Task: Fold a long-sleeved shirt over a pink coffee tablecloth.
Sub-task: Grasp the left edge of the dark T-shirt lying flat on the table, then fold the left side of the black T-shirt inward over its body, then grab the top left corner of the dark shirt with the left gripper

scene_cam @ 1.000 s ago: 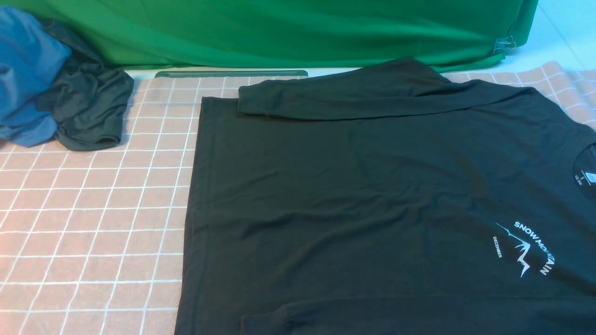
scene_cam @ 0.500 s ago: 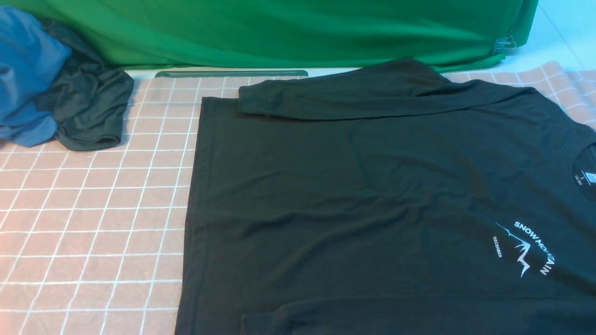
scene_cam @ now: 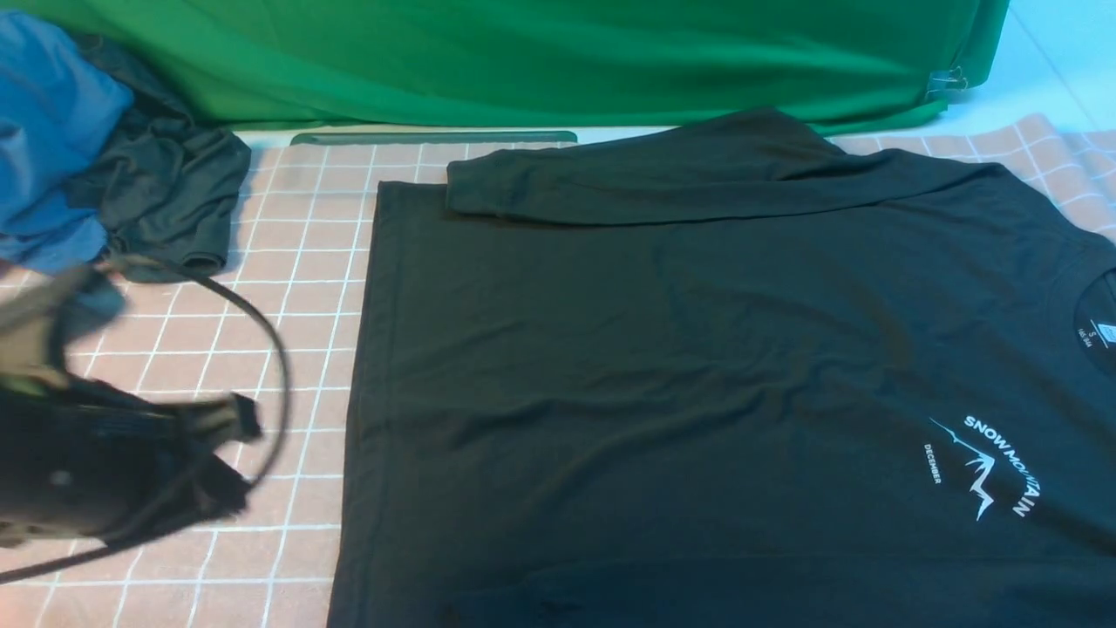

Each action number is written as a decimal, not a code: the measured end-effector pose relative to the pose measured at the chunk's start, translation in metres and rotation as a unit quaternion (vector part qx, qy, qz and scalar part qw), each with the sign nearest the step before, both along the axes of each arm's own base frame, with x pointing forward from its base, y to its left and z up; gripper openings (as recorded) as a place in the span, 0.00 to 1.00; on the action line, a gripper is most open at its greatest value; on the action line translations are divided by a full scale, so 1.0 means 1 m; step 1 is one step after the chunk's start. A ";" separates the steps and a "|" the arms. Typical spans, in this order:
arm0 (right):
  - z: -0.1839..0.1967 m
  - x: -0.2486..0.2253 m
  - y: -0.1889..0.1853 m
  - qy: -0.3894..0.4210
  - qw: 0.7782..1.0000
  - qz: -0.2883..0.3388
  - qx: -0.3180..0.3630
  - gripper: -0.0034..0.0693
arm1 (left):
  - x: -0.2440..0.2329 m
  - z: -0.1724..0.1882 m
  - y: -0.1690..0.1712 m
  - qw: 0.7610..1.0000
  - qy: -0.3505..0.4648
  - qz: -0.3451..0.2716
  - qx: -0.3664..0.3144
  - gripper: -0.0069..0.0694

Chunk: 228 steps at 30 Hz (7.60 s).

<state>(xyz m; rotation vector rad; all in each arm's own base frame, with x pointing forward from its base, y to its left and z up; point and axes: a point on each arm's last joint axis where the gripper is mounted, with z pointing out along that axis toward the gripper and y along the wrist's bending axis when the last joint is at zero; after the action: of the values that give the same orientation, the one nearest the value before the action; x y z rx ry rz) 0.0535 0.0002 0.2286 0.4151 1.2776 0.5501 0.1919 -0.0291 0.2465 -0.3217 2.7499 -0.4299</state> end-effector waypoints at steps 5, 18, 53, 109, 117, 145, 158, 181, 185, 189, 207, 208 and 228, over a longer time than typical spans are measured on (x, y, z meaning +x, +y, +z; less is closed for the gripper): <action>0.041 -0.001 0.004 0.077 0.995 0.023 -0.065 0.11 | 0.000 -0.013 -0.042 0.997 0.026 -0.079 0.001 0.11; 0.091 0.060 0.027 0.327 0.899 0.138 -0.255 0.10 | -0.002 -0.059 -0.112 0.982 0.052 -0.172 0.062 0.12; 0.076 0.067 0.030 0.330 0.898 0.144 -0.251 0.10 | 0.011 -0.084 -0.125 0.957 0.004 -0.267 0.111 0.57; 0.075 0.067 0.030 0.331 0.898 0.144 -0.251 0.12 | 0.121 0.041 -0.125 0.966 -0.106 -0.206 0.112 0.13; 0.075 0.067 0.030 0.332 0.899 0.144 -0.246 0.12 | 0.154 0.038 -0.134 0.960 -0.136 -0.207 0.135 0.13; 0.075 0.067 0.030 0.335 0.902 0.142 -0.233 0.14 | 0.247 0.005 -0.099 0.959 -0.206 -0.127 0.147 0.13; 0.075 0.067 0.030 0.335 0.902 0.142 -0.233 0.14 | 0.261 -0.004 -0.099 0.932 -0.263 -0.158 0.193 0.13; 0.070 0.107 0.042 0.531 0.775 0.209 -0.271 0.20 | 0.197 0.021 -0.097 0.988 -0.019 -0.113 0.101 0.24; 0.047 0.137 0.048 0.563 0.743 0.225 -0.285 0.20 | 0.157 0.019 -0.109 0.987 0.006 -0.149 0.055 0.12; 0.023 0.171 0.055 0.582 0.725 0.229 -0.288 0.17 | 0.099 0.015 -0.125 0.980 0.004 -0.192 0.045 0.11; -0.071 0.233 0.080 0.664 0.613 0.282 -0.322 0.10 | -0.007 -0.002 -0.108 0.981 0.017 -0.194 0.013 0.11; -0.070 0.233 0.080 0.667 0.609 0.283 -0.322 0.10 | -0.007 -0.001 -0.108 0.981 0.013 -0.193 0.012 0.11; -0.026 0.182 0.071 0.653 0.650 0.274 -0.276 0.18 | -0.007 0.005 -0.106 0.982 -0.018 -0.187 0.009 0.11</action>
<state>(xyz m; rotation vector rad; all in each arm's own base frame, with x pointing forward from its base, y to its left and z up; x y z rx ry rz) 0.2353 0.0717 0.2023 -0.2335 2.9462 0.2481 0.1853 -0.1354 0.2516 0.2126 2.7766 -0.4975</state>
